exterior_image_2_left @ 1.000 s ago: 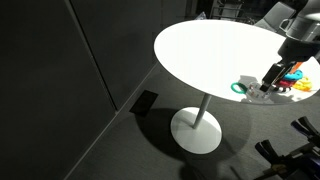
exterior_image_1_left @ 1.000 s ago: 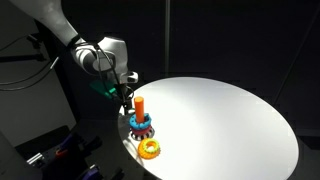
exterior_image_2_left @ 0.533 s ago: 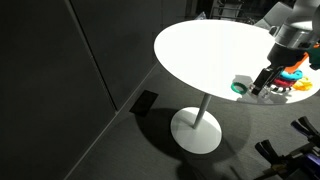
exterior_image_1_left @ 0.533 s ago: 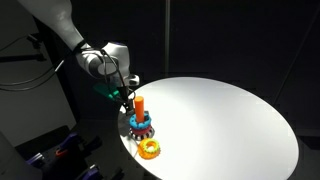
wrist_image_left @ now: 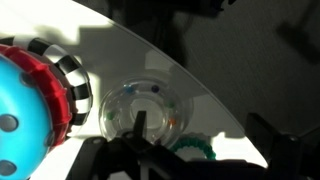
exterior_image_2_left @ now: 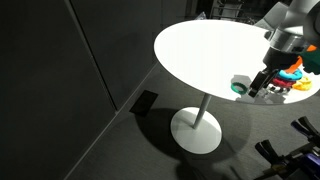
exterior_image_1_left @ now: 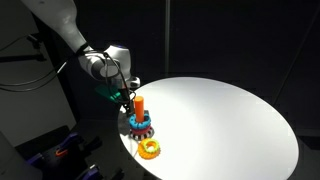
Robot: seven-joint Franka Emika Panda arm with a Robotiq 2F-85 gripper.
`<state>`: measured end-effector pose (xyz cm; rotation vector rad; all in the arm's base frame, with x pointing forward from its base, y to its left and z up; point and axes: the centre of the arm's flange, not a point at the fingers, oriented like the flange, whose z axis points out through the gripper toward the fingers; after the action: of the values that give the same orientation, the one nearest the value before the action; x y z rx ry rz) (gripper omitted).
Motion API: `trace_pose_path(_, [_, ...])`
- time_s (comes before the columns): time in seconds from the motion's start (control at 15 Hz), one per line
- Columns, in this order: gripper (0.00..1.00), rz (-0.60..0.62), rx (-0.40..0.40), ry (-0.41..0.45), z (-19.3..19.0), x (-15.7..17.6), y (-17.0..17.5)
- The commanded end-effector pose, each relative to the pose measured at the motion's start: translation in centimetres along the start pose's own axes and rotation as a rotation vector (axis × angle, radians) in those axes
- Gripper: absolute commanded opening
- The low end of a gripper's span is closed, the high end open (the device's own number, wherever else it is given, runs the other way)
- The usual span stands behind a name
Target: Pick up the clear ring and put it on the ring holder
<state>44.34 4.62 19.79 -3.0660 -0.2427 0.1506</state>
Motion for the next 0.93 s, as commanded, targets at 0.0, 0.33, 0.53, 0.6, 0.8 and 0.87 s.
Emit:
trace_pose_path(0.0, [1.00, -0.009, 0.020, 0.012, 0.34, 0.77, 0.46])
trace_pose_path(0.33, [0.82, -0.012, 0.022, 0.007, 0.73, 0.79, 0.58])
trace_pose_path(0.53, [0.72, -0.012, 0.023, 0.004, 0.90, 0.81, 0.55])
trace_pose_path(0.6, [0.65, -0.012, 0.023, 0.004, 0.90, 0.81, 0.54])
trace_pose_path(0.8, [0.40, -0.011, 0.024, 0.003, 1.00, 0.84, 0.58])
trace_pose_path(0.87, [0.27, -0.010, 0.024, 0.002, 1.00, 0.85, 0.64])
